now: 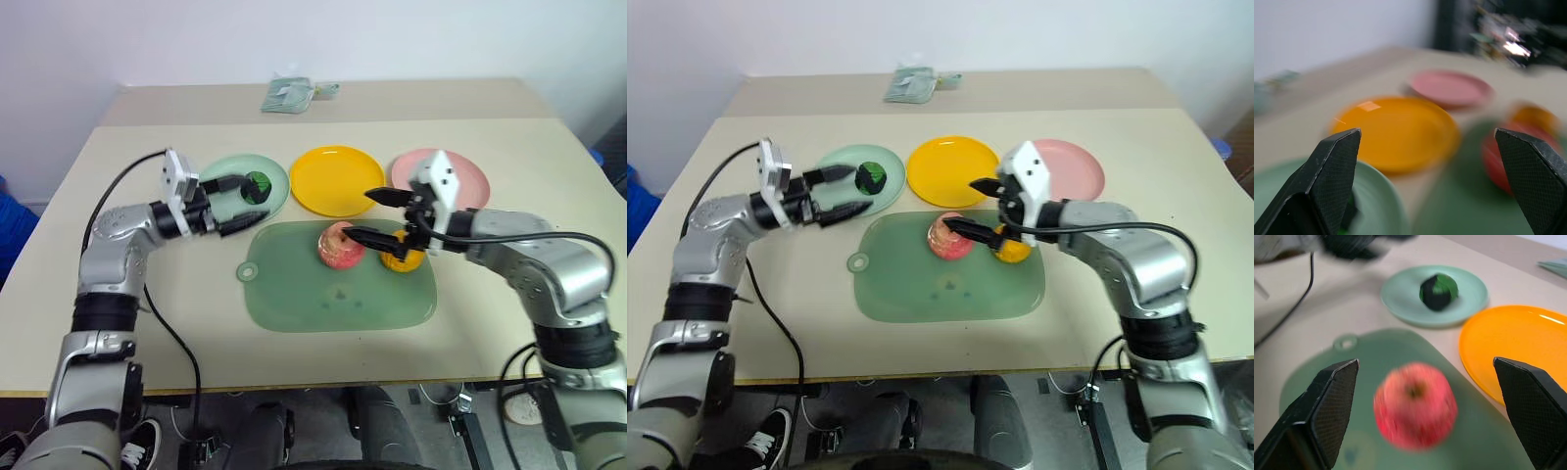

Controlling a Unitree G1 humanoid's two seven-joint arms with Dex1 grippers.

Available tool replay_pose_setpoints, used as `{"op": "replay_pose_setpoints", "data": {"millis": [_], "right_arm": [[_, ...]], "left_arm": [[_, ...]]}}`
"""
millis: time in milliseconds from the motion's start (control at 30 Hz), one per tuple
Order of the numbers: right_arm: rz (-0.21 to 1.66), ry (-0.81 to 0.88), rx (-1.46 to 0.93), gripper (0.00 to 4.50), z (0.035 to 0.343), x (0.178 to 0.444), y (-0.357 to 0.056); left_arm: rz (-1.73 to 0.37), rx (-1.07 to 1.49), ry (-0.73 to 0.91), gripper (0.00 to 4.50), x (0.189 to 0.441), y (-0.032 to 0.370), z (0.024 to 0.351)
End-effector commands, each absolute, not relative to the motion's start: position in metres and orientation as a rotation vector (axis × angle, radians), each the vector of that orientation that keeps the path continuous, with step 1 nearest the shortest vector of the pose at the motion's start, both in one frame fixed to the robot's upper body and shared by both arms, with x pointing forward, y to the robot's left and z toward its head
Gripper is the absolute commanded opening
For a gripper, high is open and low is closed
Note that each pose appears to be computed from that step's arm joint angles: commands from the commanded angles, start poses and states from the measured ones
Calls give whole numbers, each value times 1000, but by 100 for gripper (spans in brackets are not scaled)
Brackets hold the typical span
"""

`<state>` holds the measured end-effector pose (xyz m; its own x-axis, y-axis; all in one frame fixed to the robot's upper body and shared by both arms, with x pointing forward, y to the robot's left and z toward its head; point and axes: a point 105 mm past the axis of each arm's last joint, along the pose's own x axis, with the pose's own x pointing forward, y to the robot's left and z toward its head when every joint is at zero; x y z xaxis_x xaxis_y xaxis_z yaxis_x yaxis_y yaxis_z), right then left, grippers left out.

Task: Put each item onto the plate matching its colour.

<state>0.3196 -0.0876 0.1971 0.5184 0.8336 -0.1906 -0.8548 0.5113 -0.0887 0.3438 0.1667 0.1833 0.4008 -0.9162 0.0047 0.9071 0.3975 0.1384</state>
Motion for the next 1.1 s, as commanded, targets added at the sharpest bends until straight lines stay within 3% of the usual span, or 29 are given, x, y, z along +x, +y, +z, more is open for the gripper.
{"op": "replay_pose_setpoints", "data": {"millis": [33,367,900,1000,1067,1100], "right_arm": [[991,154,-223,450,191,327,-81],[968,234,-228,450,178,337,-86],[980,331,-212,450,158,329,-100],[986,304,-168,367,164,330,-95],[994,298,-163,273,165,329,-93],[990,296,-166,252,166,330,-93]], "left_arm": [[-1241,148,-151,446,325,167,203],[-1264,247,-83,446,306,173,188],[-1248,256,-95,446,311,171,181],[-1246,258,-102,450,312,171,182],[-1246,259,-102,450,313,171,182],[-1247,259,-102,450,312,171,181]]}}
